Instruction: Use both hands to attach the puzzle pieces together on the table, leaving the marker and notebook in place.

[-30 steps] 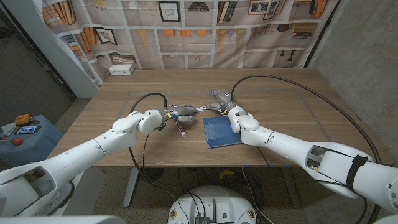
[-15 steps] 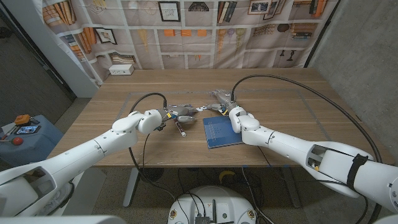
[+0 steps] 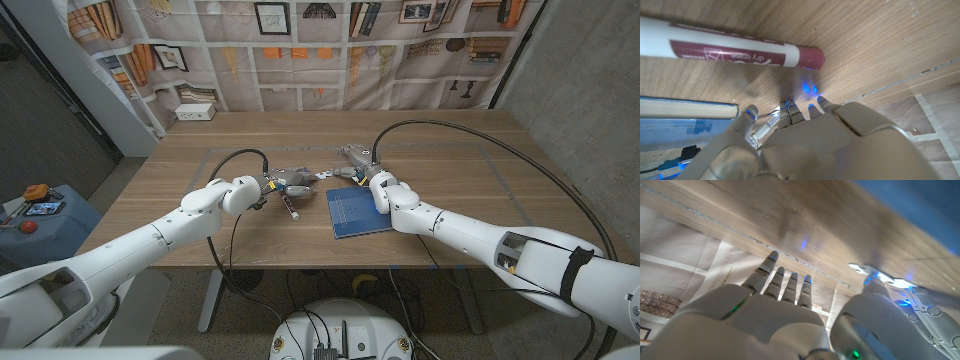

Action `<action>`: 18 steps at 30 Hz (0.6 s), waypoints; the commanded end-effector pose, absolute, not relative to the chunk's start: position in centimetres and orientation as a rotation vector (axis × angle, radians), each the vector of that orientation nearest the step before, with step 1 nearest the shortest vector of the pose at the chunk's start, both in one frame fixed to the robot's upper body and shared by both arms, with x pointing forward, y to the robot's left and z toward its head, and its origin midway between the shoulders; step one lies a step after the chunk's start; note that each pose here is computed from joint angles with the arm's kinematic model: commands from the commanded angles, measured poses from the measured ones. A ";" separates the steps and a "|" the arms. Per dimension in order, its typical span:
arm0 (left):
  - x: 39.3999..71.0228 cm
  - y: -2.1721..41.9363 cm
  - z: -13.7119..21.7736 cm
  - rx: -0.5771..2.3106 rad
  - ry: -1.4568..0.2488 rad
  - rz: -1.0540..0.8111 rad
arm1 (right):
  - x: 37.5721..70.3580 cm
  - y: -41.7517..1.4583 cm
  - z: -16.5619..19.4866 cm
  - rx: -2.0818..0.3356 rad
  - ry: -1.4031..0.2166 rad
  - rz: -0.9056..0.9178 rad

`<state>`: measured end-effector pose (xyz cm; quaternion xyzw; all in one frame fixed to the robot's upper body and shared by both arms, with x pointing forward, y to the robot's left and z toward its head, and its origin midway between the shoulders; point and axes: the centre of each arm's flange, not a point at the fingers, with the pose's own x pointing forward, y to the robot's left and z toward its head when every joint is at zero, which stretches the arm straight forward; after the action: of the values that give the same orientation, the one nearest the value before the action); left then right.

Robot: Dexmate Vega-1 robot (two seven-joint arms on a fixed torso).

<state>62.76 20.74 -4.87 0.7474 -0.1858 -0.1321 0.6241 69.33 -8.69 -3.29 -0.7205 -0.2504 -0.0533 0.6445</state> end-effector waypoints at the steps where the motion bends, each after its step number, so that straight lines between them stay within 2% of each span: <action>1: 63.0 20.7 -4.8 1.717 -0.429 -0.306 | 69.3 -8.7 -3.2 -1.645 -0.582 -0.113; 18: 62.9 20.7 -4.8 1.712 -0.424 -0.298 | 69.1 -8.7 -3.4 -1.656 -0.594 -0.104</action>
<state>62.92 20.71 -4.80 0.7472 -0.1852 -0.1306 0.6248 69.18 -8.69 -3.25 -0.7227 -0.2585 -0.0474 0.6393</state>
